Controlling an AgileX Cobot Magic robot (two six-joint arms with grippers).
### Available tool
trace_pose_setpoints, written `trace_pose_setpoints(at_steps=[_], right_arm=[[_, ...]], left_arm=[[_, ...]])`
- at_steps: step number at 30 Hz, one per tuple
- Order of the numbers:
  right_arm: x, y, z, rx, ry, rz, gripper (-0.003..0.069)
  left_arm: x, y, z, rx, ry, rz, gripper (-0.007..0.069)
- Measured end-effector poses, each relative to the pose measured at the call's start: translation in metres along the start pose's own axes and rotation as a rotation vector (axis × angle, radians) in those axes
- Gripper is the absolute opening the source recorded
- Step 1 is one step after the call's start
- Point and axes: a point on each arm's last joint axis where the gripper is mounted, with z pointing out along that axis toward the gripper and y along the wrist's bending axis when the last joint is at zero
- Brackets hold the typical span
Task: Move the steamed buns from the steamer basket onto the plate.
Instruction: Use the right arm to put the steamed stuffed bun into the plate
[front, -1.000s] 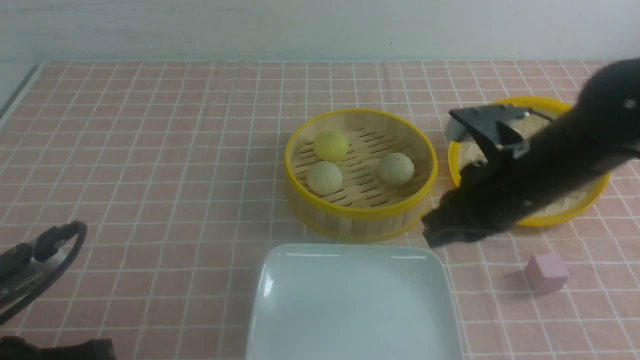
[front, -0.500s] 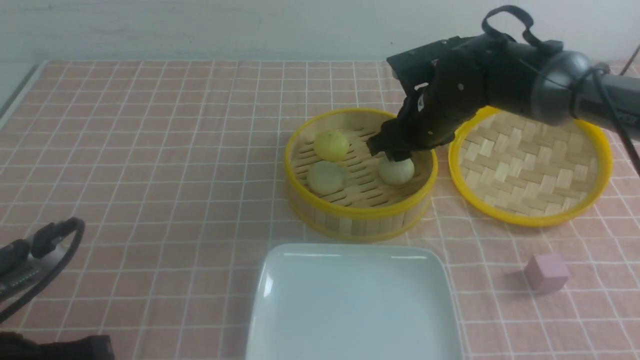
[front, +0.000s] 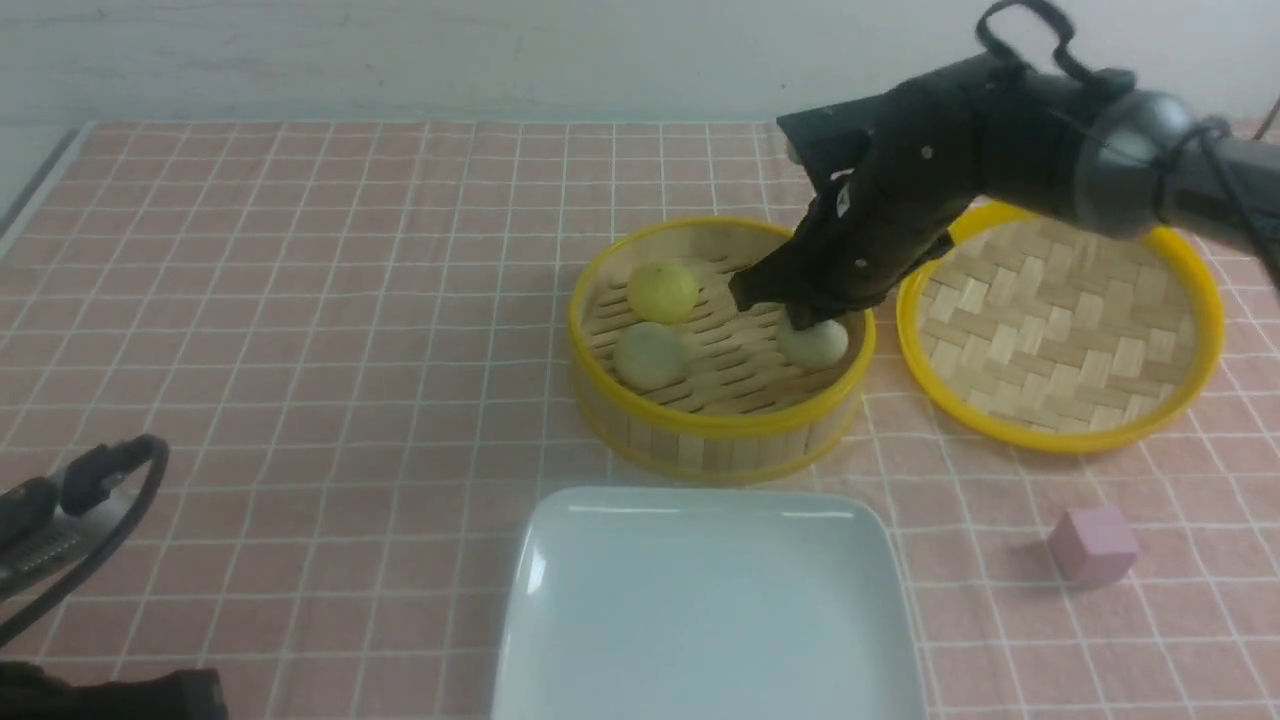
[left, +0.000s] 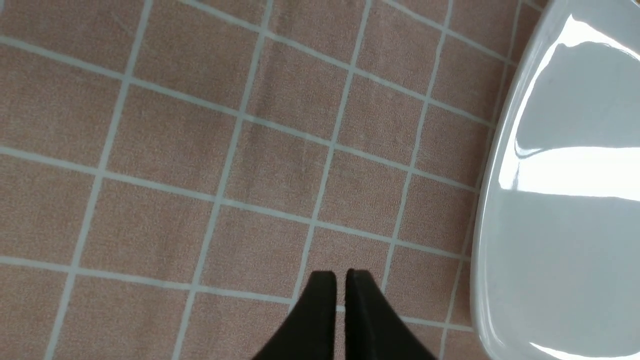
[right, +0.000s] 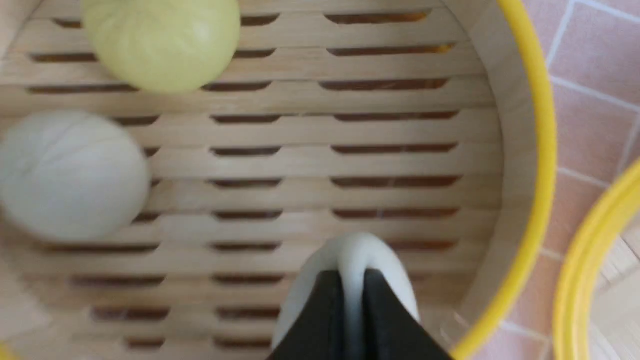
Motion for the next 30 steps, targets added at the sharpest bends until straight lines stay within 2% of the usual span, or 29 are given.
trace_pose_setpoints(at_steps=[4, 6, 8, 11, 12, 13, 15, 19, 20, 22, 23, 28, 30], right_arm=[[0.017, 0.020, -0.084, -0.107, 0.003, -0.075, 0.0022], [0.031, 0.031, -0.106, -0.166, 0.011, -0.094, 0.0022], [0.064, 0.050, -0.121, -0.248, 0.050, -0.114, 0.0022], [0.102, 0.062, -0.107, -0.278, 0.105, -0.129, 0.0022], [0.101, 0.063, -0.107, -0.281, 0.096, -0.130, 0.0022], [0.128, 0.065, -0.083, -0.269, 0.116, -0.136, 0.0028], [0.140, 0.065, -0.069, -0.259, 0.112, -0.132, 0.0037], [0.162, 0.060, -0.033, -0.222, 0.065, -0.111, 0.0097], [0.167, 0.058, -0.019, -0.205, 0.023, -0.101, 0.0160], [0.169, 0.056, -0.009, -0.194, 0.009, -0.094, 0.0218], [0.170, 0.056, -0.003, -0.190, 0.001, -0.086, 0.0277], [0.164, 0.055, -0.012, -0.197, 0.008, -0.083, 0.0420], [0.158, 0.054, -0.025, -0.202, 0.007, -0.095, 0.0430]], left_arm=[[0.000, 0.000, 0.000, 0.000, 0.000, 0.000, 0.0064], [0.000, 0.000, 0.000, 0.000, 0.000, 0.000, 0.0067], [0.000, 0.000, 0.000, 0.000, 0.000, 0.000, 0.0069], [0.000, 0.000, 0.000, 0.000, 0.000, 0.001, 0.0073], [0.000, 0.000, 0.000, 0.000, 0.000, 0.001, 0.0073], [0.000, 0.000, 0.000, 0.000, 0.000, 0.002, 0.0075], [0.000, 0.000, 0.000, 0.000, 0.000, 0.002, 0.0076], [0.000, 0.000, 0.000, -0.001, 0.000, 0.001, 0.0078], [-0.001, 0.000, 0.000, 0.000, -0.004, 0.001, 0.0078], [-0.001, 0.000, 0.000, 0.000, -0.008, 0.001, 0.0078], [-0.001, 0.000, 0.000, 0.001, -0.010, 0.001, 0.0079], [-0.002, 0.000, 0.000, 0.000, -0.015, 0.002, 0.0078], [-0.002, 0.000, 0.000, 0.000, -0.015, 0.002, 0.0081]])
